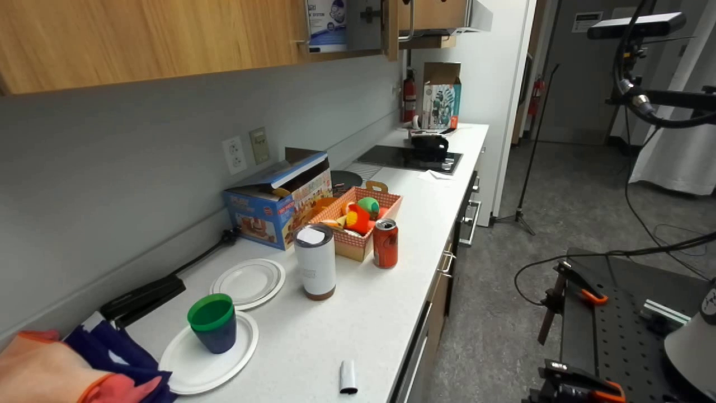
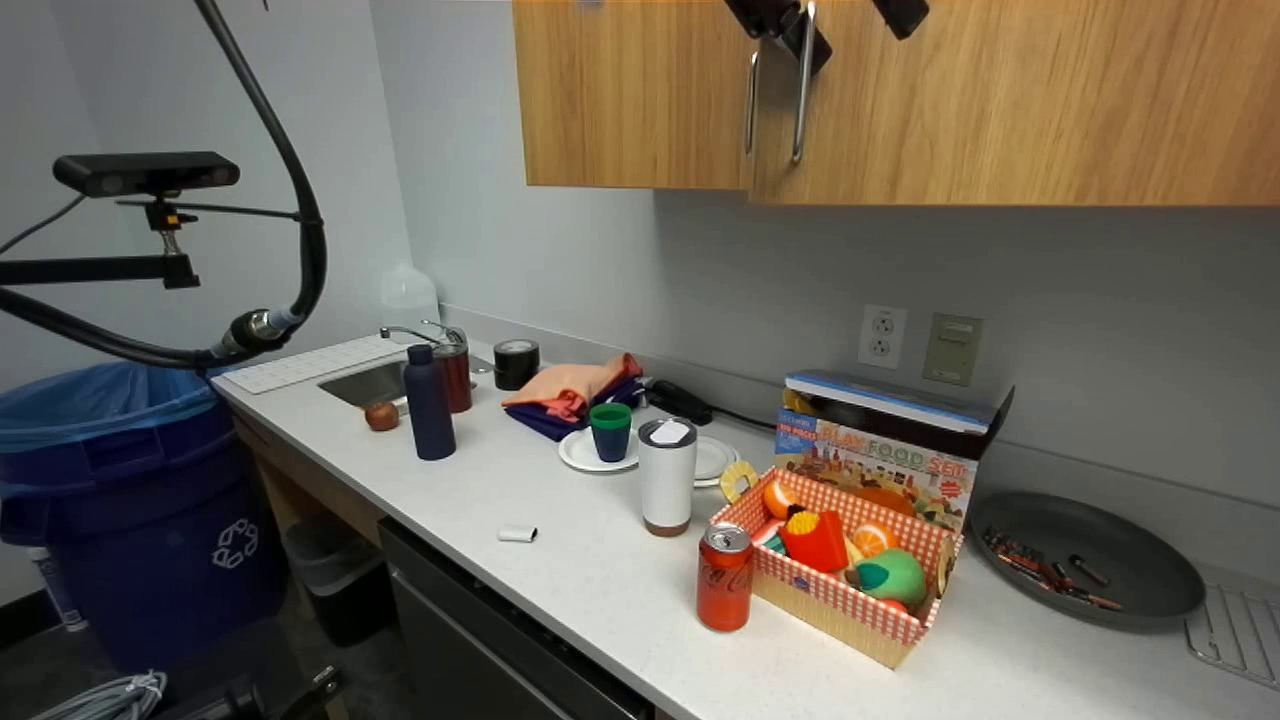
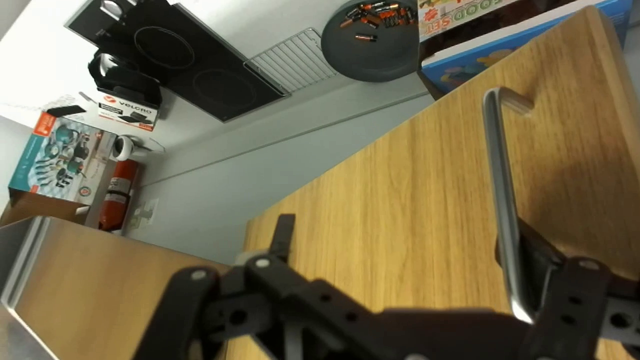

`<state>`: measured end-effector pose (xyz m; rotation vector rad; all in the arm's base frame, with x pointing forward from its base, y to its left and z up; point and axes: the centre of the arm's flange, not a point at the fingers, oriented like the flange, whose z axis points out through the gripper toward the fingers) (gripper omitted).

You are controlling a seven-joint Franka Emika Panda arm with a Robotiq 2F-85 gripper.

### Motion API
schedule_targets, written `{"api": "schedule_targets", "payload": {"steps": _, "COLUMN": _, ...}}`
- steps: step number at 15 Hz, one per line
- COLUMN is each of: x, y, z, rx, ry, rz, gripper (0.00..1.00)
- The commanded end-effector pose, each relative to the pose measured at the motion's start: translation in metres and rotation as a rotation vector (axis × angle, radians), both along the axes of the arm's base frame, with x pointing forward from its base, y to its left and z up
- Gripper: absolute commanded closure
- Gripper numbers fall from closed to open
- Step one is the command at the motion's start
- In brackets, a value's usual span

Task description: Open the top cabinet drawer on the right

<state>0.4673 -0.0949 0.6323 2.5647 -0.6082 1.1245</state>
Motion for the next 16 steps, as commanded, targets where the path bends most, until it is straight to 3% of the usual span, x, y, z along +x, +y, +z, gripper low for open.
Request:
{"api": "schedule_targets", "payload": {"steps": 1, "x": -0.017, "y": -0.037, "z": -0.015, "rx": -0.038, "ry": 0.041, "rz": -0.143, "gripper": 0.00}}
{"api": "schedule_targets", "payload": {"steps": 10, "x": -0.039, "y": -0.021, "z": -0.016, "rx": -0.039, "ry": -0.036, "rz": -0.215, "gripper": 0.00}}
{"api": "schedule_targets", "payload": {"steps": 16, "x": -0.022, "y": 0.000, "z": -0.025, "rx": -0.105, "ry": -0.192, "rz": -0.264, "gripper": 0.00}}
